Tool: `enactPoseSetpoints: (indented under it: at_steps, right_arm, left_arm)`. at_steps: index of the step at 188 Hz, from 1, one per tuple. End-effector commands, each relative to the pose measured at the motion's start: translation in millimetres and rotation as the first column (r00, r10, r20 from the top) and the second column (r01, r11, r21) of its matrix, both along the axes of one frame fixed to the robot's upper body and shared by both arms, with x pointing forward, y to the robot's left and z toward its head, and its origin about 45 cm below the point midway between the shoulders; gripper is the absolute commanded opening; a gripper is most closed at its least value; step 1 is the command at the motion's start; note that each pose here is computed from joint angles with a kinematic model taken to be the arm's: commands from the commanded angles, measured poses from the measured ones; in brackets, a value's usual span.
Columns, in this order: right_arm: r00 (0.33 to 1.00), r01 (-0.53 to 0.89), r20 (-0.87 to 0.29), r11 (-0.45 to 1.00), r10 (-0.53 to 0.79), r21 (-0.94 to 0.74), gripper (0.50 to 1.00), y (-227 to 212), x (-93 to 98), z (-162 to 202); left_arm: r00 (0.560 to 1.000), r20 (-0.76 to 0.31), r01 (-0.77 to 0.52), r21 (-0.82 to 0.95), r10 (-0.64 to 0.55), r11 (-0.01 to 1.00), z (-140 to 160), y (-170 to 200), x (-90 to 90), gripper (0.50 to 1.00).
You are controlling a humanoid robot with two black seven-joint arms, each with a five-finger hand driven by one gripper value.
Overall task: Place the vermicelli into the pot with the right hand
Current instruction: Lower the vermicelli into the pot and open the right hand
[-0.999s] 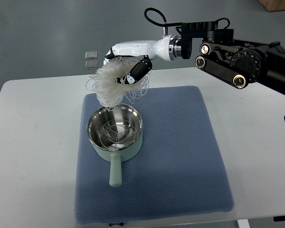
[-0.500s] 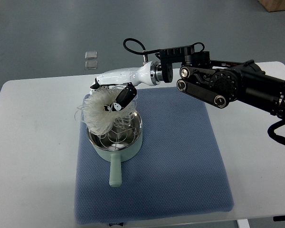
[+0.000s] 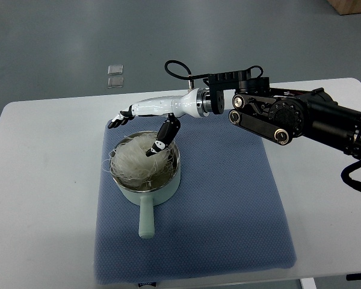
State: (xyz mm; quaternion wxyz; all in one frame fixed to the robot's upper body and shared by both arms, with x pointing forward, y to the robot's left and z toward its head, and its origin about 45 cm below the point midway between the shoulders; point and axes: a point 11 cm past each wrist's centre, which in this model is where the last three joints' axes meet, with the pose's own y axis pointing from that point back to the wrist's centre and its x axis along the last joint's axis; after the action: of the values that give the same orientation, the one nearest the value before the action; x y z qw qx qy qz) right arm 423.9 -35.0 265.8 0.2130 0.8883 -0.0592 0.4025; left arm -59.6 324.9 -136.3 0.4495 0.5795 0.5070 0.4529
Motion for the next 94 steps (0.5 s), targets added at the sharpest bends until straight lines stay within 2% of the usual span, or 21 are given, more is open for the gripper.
enactPoseSetpoints:
  at_steps: [1,21,64,94]
  right_arm:
    - [1.0,0.006,0.0,1.0,-0.006,-0.003,0.86,-2.9,1.6,0.5]
    - [1.0,0.006,-0.022,1.0,-0.006,-0.007,0.86,-5.5,2.5,2.2]
    - [0.985,0.048,-0.166,0.998,-0.041,0.041,0.86,-23.6,6.9,9.6]
    - [0.949,0.19,-0.279,0.974,-0.15,0.124,0.86,-45.1,19.5,13.6]
  left_arm:
    - [1.0,0.0,0.001,0.0,-0.001,1.0,0.0,0.2,0.0,1.0]
    - [1.0,0.0,-0.001,0.001,0.001,1.0,0.0,0.2,0.0,1.0]
    - [1.0,0.0,-0.001,-0.001,0.001,1.0,0.0,-0.4,0.0,1.0]
    - [1.0,0.0,-0.001,0.001,0.001,1.0,0.0,0.2,0.0,1.0]
